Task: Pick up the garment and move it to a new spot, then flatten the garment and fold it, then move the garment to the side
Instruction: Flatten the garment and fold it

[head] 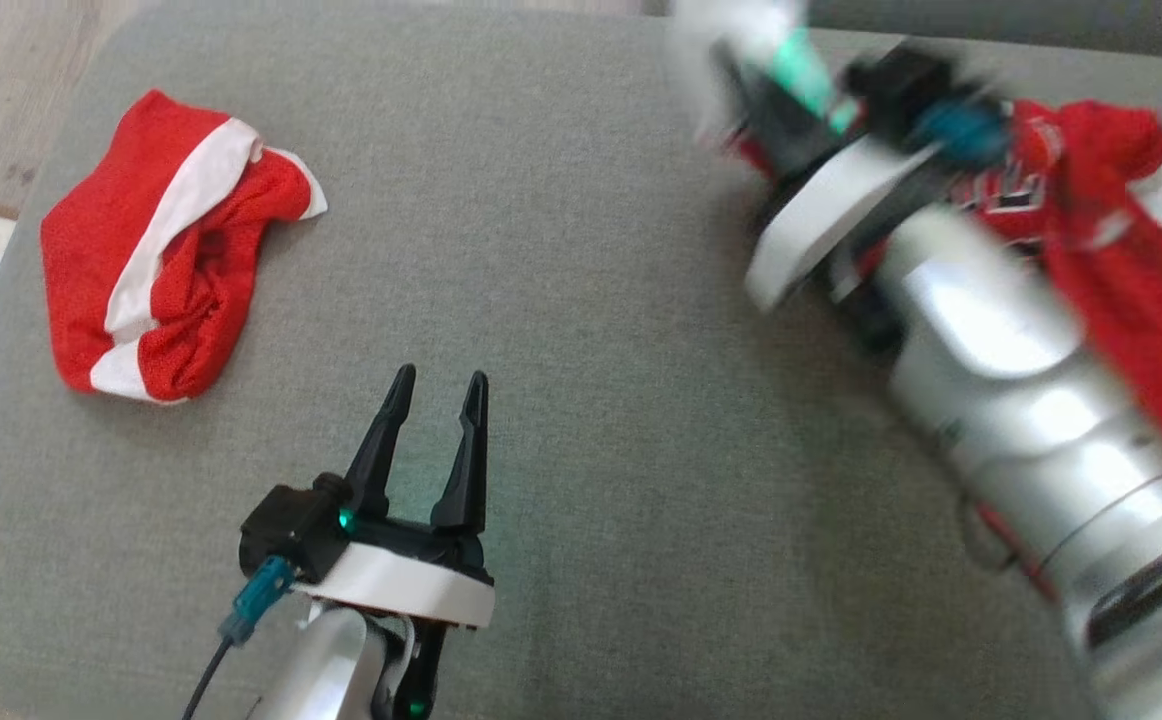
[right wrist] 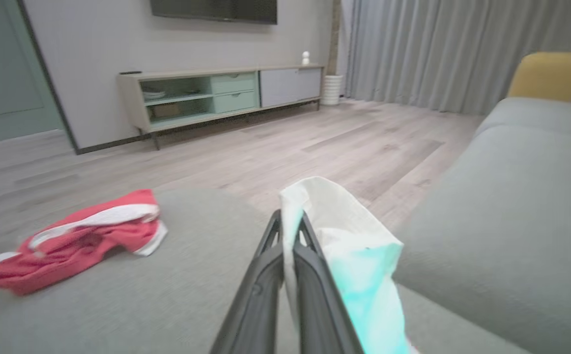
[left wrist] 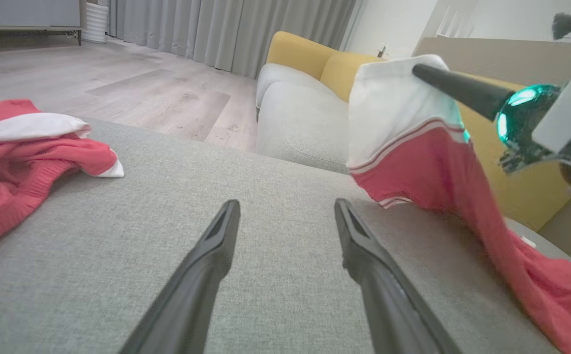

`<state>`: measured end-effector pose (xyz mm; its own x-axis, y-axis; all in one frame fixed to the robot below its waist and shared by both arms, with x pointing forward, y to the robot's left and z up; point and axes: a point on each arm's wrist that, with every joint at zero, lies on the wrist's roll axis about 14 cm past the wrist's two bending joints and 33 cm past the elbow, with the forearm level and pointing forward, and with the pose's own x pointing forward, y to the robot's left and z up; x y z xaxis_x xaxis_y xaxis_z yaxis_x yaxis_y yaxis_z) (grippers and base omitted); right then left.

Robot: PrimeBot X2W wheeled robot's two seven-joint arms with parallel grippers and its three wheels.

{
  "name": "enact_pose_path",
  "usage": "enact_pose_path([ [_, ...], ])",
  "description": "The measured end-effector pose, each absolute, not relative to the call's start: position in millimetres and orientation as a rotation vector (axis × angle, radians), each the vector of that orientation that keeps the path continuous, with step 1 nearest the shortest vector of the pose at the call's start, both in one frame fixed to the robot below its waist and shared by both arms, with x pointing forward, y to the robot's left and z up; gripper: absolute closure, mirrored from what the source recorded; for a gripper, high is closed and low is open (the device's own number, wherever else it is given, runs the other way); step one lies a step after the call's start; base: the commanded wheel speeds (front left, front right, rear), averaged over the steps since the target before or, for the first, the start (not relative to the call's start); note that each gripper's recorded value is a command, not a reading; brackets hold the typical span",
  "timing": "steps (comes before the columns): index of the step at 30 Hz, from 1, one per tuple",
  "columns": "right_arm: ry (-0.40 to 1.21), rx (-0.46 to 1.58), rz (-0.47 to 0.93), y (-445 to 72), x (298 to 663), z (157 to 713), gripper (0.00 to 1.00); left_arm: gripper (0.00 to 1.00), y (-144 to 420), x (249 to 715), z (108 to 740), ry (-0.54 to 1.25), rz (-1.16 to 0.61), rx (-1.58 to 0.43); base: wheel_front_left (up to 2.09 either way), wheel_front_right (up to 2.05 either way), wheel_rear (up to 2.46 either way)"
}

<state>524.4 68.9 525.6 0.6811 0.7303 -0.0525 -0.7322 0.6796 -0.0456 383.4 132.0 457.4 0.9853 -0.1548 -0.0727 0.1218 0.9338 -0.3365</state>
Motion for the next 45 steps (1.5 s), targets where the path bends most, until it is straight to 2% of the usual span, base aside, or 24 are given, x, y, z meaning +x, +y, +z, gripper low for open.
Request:
enact_pose_path([
  [10,0.269,-0.114,1.173,137.0,393.9,460.6,1.00,0.00,128.9,380.9,468.0,0.070,-0.157,-0.331,0.00,0.00,0.00],
  [15,0.353,-0.101,1.233,141.2,365.2,452.1,1.00,0.00,131.6,380.1,469.5,0.063,-0.150,-0.326,0.00,0.00,0.00],
  [16,0.370,-0.098,1.233,138.4,362.2,450.2,0.28,0.00,132.0,379.5,469.0,0.064,-0.148,-0.325,0.00,0.00,0.00],
  [17,0.380,-0.103,1.233,134.7,360.2,448.4,0.00,0.00,133.1,378.7,468.2,0.066,-0.144,-0.327,0.00,0.00,0.00],
  [21,0.439,-0.144,1.229,116.8,348.4,437.3,0.00,0.00,135.9,378.0,467.2,0.066,-0.133,-0.330,0.00,0.00,0.00],
  [26,0.439,-0.127,1.197,98.0,342.6,440.8,0.00,0.00,135.7,382.3,471.7,0.050,-0.137,-0.325,0.00,0.00,0.00],
  [32,0.479,-0.123,1.165,72.2,322.5,440.8,0.00,0.00,118.2,381.5,476.1,0.042,-0.192,-0.316,0.00,0.00,0.00],
  [45,0.412,0.020,0.844,-32.9,349.1,455.2,0.00,0.00,97.7,373.5,490.6,0.007,-0.260,-0.322,0.00,0.00,0.00],
])
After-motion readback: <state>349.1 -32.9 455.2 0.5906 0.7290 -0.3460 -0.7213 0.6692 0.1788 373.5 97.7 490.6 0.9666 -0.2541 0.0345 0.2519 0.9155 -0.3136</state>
